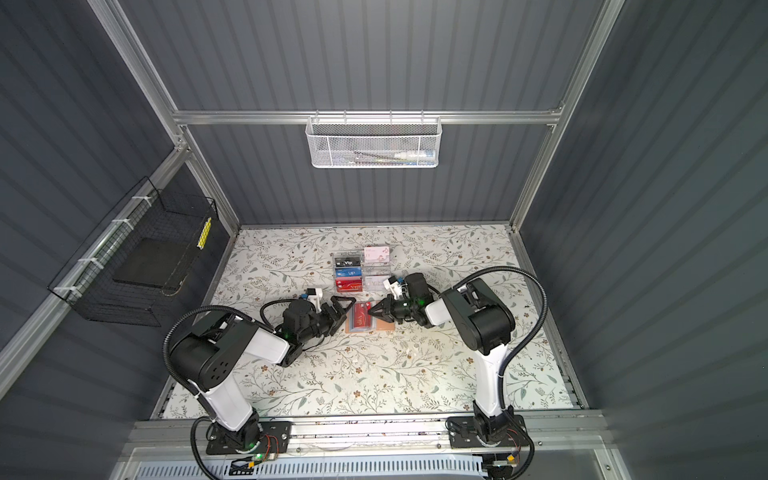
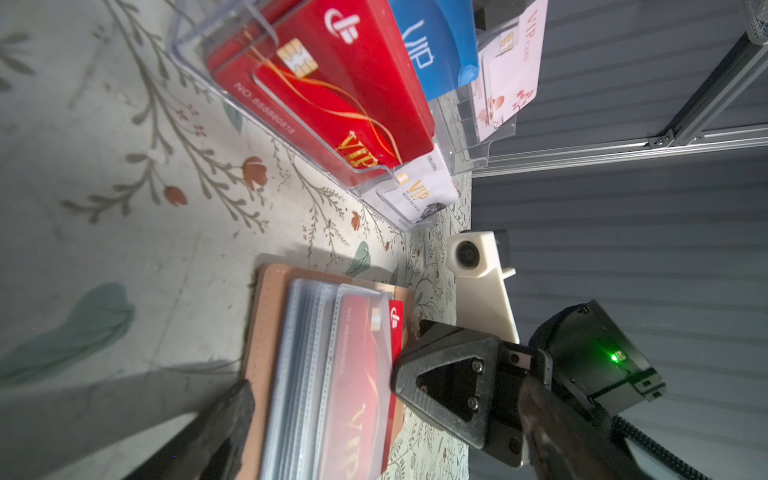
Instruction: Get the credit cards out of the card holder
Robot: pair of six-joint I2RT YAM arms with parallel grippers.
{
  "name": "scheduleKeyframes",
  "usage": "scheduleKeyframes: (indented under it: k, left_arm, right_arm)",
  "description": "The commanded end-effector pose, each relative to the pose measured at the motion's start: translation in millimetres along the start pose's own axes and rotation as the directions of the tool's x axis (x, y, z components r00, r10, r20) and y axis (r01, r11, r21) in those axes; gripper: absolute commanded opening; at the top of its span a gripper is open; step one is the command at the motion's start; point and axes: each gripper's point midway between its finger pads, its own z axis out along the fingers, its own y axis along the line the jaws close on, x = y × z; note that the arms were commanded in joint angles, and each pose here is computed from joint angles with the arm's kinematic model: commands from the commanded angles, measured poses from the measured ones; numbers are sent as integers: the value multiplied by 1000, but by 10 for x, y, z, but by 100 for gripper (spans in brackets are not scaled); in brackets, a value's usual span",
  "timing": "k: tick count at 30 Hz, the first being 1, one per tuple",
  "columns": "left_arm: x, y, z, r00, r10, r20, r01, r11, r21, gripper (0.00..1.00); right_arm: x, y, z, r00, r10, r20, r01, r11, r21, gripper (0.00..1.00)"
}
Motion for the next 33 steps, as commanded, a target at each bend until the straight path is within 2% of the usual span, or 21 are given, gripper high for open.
scheduleKeyframes:
  k: [1, 17, 33]
  left_arm:
    - [185, 454, -24, 998, -33, -50, 25, 989, -148, 100]
    - [207, 486, -27, 998, -38, -55, 29, 988, -149, 100]
    - [213, 500, -24, 998, -40, -55, 32, 989, -148, 100]
  right_arm:
    - [-18, 107, -46, 1000, -28, 3, 28, 999, -30, 6]
    - [-88, 77, -191, 999, -21, 27, 22, 1000, -17, 0]
    - [-67, 61, -176, 1000, -19, 16, 20, 1000, -13, 0]
